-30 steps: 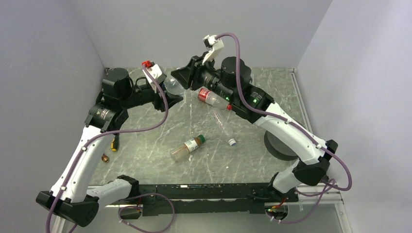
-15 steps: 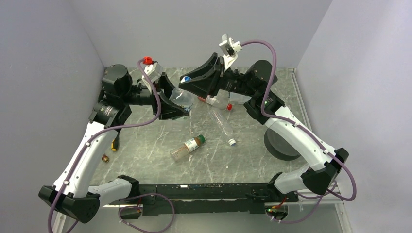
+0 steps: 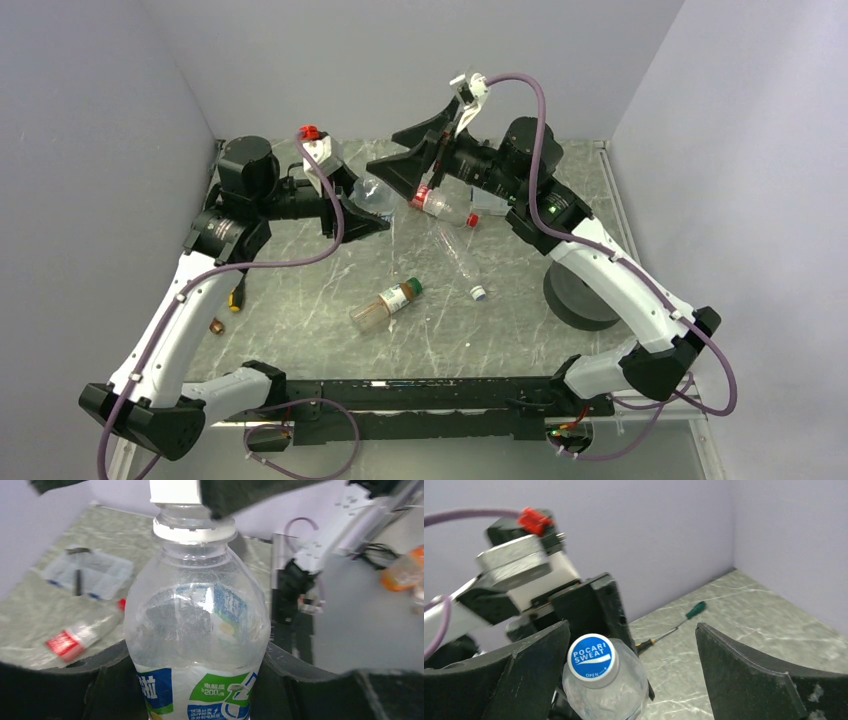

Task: Unscrew the bottle caps

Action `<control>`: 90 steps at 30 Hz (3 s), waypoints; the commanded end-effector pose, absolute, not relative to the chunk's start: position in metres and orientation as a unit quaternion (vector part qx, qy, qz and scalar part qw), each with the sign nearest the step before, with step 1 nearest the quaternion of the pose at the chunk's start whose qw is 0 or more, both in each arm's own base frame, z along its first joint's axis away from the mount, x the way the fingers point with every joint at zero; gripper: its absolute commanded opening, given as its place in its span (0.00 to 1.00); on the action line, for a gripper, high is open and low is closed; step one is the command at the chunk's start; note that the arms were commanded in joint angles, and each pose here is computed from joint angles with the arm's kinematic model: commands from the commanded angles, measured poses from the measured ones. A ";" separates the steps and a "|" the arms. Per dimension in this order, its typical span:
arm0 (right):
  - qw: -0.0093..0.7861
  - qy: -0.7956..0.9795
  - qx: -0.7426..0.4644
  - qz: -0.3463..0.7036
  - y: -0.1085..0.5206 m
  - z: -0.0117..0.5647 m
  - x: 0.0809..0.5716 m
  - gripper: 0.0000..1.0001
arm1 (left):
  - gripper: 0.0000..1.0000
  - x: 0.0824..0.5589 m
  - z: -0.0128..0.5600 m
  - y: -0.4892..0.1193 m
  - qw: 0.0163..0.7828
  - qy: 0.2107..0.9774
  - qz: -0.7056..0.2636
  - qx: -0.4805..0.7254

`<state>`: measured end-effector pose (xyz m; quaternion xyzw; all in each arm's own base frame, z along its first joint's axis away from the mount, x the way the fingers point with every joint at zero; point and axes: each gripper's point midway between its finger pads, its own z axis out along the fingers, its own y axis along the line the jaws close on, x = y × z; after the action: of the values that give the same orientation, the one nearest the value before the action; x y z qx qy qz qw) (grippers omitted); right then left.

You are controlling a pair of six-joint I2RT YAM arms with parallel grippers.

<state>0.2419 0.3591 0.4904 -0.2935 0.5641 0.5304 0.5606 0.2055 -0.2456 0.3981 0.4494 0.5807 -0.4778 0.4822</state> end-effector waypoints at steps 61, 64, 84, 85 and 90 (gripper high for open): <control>0.591 0.611 -0.214 0.482 0.378 0.521 0.256 0.10 | 0.15 0.248 0.403 -0.217 0.603 0.593 -0.313 0.433; 0.613 0.578 -0.235 0.485 0.361 0.539 0.250 0.09 | 0.15 0.237 0.398 -0.223 0.582 0.588 -0.342 0.446; 0.502 0.852 0.036 0.145 0.181 0.232 0.343 0.03 | 0.14 0.213 0.381 -0.225 0.563 0.568 -0.364 0.478; 0.498 0.856 0.051 0.129 0.174 0.218 0.342 0.03 | 0.14 0.212 0.381 -0.224 0.564 0.567 -0.363 0.478; 0.470 0.876 0.082 0.076 0.153 0.165 0.335 0.03 | 0.14 0.211 0.380 -0.223 0.565 0.569 -0.361 0.476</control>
<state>0.3211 0.1725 0.1515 0.0142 0.9007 0.1025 0.4220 0.2195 -0.2226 0.3701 0.4617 0.5941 -0.3613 0.5507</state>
